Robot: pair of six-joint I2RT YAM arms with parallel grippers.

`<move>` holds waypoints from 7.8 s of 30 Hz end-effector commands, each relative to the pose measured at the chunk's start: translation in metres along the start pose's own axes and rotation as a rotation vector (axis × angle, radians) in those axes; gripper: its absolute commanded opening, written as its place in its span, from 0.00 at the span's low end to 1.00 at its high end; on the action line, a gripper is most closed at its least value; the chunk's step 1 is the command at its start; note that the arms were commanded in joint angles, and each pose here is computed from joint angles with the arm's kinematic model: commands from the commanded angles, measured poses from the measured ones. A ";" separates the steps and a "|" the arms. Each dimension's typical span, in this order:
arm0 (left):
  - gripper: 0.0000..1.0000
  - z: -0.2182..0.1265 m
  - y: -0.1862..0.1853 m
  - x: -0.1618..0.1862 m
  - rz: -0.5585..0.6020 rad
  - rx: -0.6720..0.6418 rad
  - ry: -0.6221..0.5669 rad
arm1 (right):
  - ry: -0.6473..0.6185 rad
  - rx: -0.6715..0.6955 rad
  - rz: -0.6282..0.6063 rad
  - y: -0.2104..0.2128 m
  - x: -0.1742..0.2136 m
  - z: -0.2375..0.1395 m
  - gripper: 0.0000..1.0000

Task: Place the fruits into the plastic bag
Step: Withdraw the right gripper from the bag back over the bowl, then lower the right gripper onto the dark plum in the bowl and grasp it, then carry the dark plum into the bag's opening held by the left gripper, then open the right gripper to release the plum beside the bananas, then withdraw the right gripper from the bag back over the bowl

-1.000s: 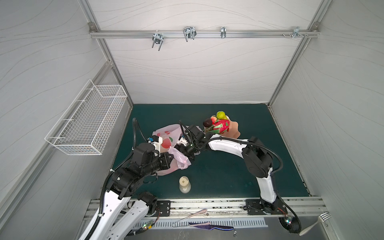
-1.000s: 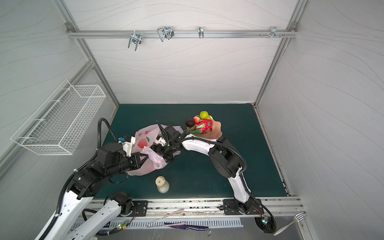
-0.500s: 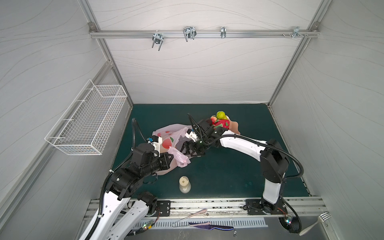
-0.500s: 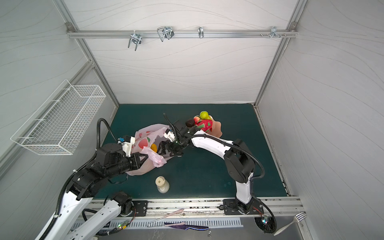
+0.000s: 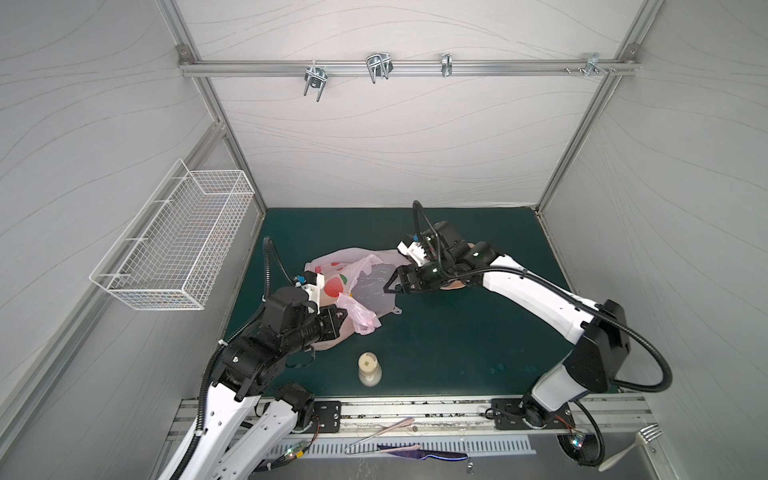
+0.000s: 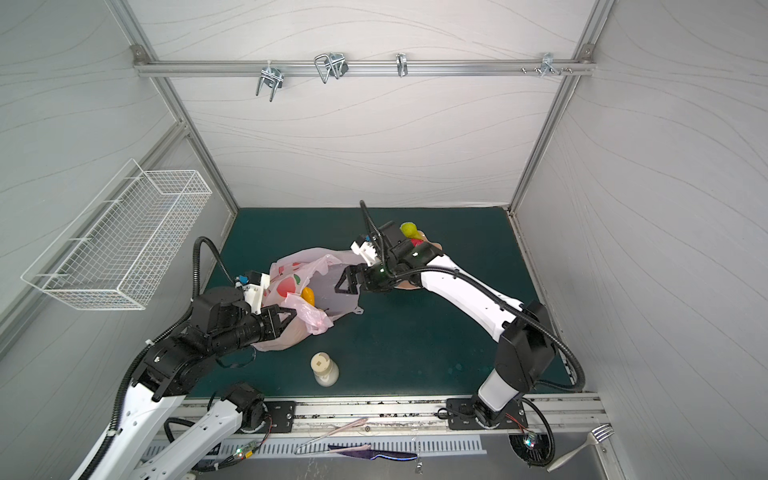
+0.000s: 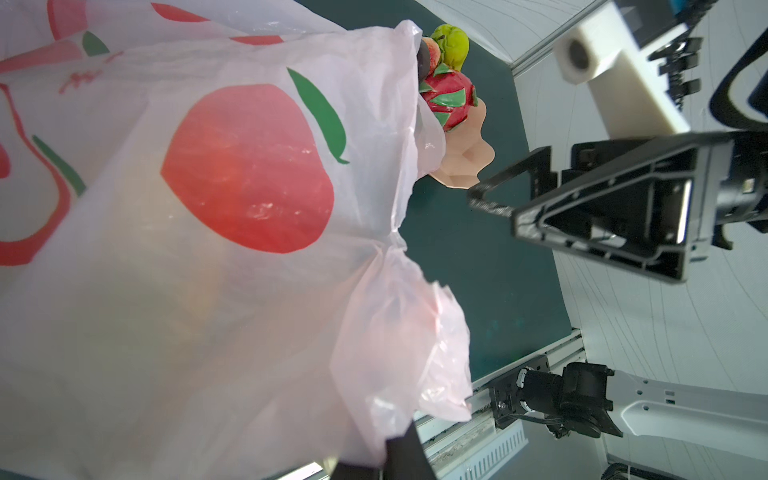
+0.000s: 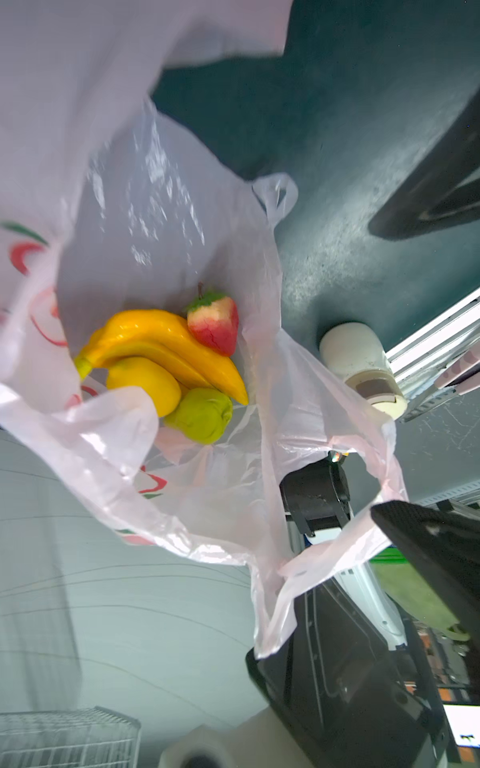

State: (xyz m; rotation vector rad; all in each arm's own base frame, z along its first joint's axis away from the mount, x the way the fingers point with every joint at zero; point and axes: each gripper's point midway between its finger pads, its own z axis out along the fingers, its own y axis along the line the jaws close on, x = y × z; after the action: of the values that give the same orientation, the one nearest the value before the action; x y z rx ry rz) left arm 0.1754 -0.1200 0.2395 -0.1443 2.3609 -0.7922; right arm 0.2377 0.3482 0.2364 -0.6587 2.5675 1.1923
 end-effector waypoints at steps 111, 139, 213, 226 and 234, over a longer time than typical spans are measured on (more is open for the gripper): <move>0.00 0.007 -0.030 -0.008 0.041 0.129 0.032 | -0.352 0.484 -0.113 -0.100 -0.113 -0.067 0.62; 0.00 0.011 -0.041 -0.021 0.076 0.136 0.036 | 0.009 0.061 -0.180 -0.044 0.023 0.045 0.59; 0.00 0.000 -0.017 -0.012 0.079 0.040 0.003 | 0.172 -0.131 0.016 0.019 0.048 0.099 0.99; 0.00 0.006 -0.023 -0.015 0.073 0.072 0.004 | 0.062 0.014 -0.025 -0.009 0.029 0.029 0.99; 0.00 0.008 -0.026 -0.016 0.074 0.083 0.007 | -0.043 0.283 0.023 -0.079 -0.003 -0.028 0.99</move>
State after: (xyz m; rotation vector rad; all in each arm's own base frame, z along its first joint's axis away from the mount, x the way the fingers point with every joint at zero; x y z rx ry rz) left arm 0.1842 -0.1350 0.2459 -0.0326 2.3749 -0.8202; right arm 0.2591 0.3223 0.2062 -0.5871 2.5969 1.0363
